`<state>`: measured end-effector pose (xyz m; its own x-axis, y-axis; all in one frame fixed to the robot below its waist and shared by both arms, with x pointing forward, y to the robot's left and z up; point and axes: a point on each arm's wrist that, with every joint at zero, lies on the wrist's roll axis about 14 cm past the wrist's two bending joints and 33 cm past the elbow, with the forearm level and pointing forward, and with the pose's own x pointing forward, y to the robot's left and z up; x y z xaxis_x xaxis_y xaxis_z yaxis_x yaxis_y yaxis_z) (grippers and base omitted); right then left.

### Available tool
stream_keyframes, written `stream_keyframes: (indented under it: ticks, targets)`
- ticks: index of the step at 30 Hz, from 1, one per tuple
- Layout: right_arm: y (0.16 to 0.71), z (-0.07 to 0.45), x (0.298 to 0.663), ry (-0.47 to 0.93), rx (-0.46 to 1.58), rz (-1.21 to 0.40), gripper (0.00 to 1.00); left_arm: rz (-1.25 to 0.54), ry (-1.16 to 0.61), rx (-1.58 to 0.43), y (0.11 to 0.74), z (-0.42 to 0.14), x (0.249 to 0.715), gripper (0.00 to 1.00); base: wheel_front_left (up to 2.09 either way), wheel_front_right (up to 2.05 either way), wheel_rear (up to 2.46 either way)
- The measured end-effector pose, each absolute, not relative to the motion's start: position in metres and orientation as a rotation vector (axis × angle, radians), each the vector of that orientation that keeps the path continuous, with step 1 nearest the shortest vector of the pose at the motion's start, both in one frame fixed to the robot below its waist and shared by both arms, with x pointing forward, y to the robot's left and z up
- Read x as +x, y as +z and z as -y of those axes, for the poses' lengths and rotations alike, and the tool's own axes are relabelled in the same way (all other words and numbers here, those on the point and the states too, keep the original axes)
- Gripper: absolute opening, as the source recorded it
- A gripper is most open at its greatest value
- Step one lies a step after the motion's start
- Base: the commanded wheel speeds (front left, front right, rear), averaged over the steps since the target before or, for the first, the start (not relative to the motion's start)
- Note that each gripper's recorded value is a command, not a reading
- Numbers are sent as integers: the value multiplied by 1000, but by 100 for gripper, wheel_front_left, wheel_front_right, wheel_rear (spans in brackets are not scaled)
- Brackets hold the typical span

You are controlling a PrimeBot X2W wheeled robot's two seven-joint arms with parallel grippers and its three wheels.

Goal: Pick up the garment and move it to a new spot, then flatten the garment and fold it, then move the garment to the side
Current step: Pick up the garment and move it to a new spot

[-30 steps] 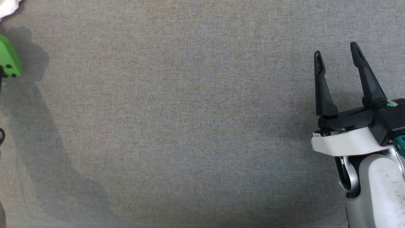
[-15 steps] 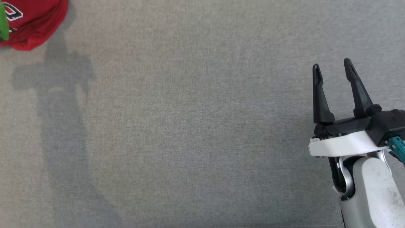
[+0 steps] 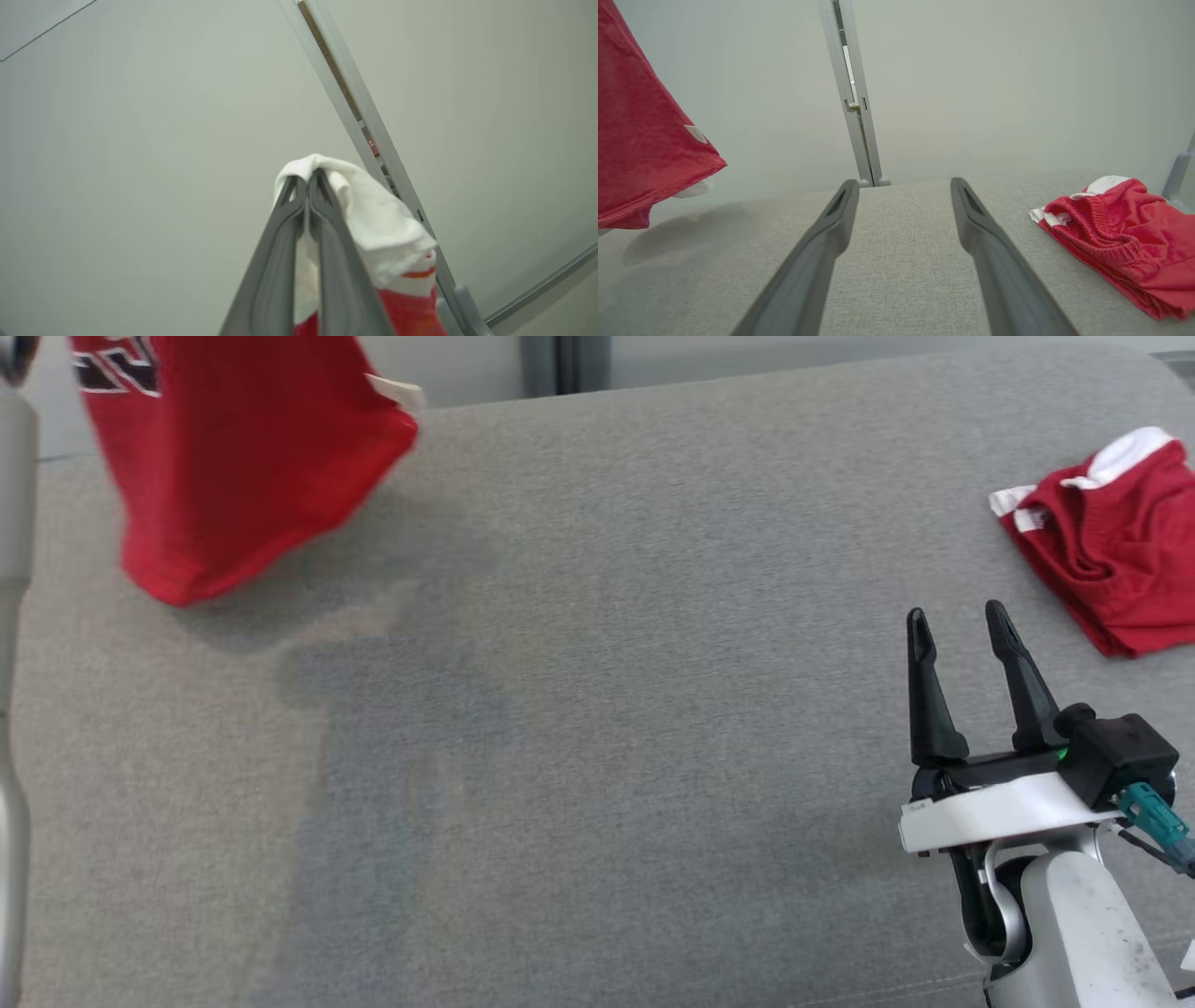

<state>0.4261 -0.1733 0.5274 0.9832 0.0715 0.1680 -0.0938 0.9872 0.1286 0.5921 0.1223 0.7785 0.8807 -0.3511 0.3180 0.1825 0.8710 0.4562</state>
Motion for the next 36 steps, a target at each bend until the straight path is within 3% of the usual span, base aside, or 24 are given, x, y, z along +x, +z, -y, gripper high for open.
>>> stream_keyframes:
  ticks: [6,12,22,30,36]
  targets:
    - [543,204,404,-2,131,203,100,580,-520,322,834,-12,557,0,0,0,0]
    - [547,229,394,-72,121,217,100,531,-661,281,799,35,550,0,0,0,0]
    - [538,239,400,-104,116,197,100,272,-614,145,651,-16,561,0,0,0,0]
    - [530,223,406,-60,114,173,100,7,-416,72,522,-98,517,0,0,0,0]
    - [527,207,410,-13,124,162,100,-112,-301,21,469,-131,481,0,0,0,0]
